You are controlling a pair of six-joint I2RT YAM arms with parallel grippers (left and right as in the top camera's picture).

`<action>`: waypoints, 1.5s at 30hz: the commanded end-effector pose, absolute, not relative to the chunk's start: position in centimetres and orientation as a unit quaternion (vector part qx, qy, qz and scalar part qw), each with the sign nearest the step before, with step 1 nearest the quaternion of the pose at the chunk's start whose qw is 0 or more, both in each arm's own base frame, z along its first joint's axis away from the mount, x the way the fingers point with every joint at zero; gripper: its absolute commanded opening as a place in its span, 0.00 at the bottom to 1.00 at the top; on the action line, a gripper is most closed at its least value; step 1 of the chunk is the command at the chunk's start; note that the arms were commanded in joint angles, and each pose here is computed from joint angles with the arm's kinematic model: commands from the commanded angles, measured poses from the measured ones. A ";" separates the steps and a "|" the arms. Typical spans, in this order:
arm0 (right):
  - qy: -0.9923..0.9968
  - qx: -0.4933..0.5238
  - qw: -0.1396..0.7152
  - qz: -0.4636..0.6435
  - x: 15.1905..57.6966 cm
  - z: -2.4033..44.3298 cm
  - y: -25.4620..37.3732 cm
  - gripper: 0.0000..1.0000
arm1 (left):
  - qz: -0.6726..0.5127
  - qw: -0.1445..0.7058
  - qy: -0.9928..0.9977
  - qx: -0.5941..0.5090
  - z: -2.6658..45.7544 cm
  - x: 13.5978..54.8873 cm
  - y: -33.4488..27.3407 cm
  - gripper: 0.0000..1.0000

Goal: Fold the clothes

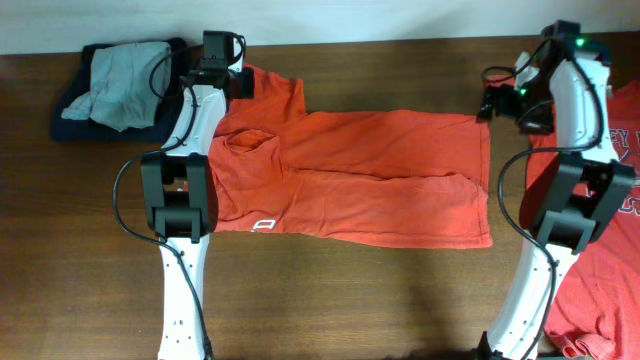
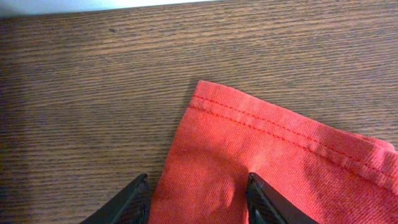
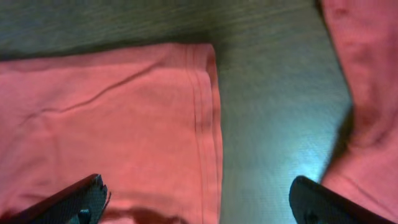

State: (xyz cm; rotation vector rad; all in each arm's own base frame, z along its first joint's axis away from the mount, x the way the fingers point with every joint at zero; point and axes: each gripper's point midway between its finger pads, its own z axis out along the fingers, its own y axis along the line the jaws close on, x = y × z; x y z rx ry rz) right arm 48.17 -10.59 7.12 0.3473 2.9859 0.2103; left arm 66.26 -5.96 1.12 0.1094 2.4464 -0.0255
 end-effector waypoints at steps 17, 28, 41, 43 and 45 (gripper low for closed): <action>0.989 0.041 0.136 0.029 52.1 -0.2 -6.4 0.98 | 0.000 0.309 0.950 0.045 -1.1 65.4 -5.3 0.53; 0.992 0.045 0.121 0.008 51.3 -0.4 -7.1 0.30 | 0.000 0.305 0.951 0.045 -1.2 65.2 -5.2 0.04; 0.991 0.045 0.123 0.008 51.6 0.6 -7.1 0.04 | 0.005 0.294 0.955 0.033 5.6 64.8 -3.5 0.01; 0.992 0.045 0.121 0.008 51.5 1.1 -7.1 0.04 | 0.005 0.289 0.957 0.032 7.1 64.3 -3.2 0.01; 0.992 0.045 0.121 0.008 51.5 2.0 -7.1 0.04 | 0.008 0.279 0.959 0.039 8.5 63.4 -3.1 0.01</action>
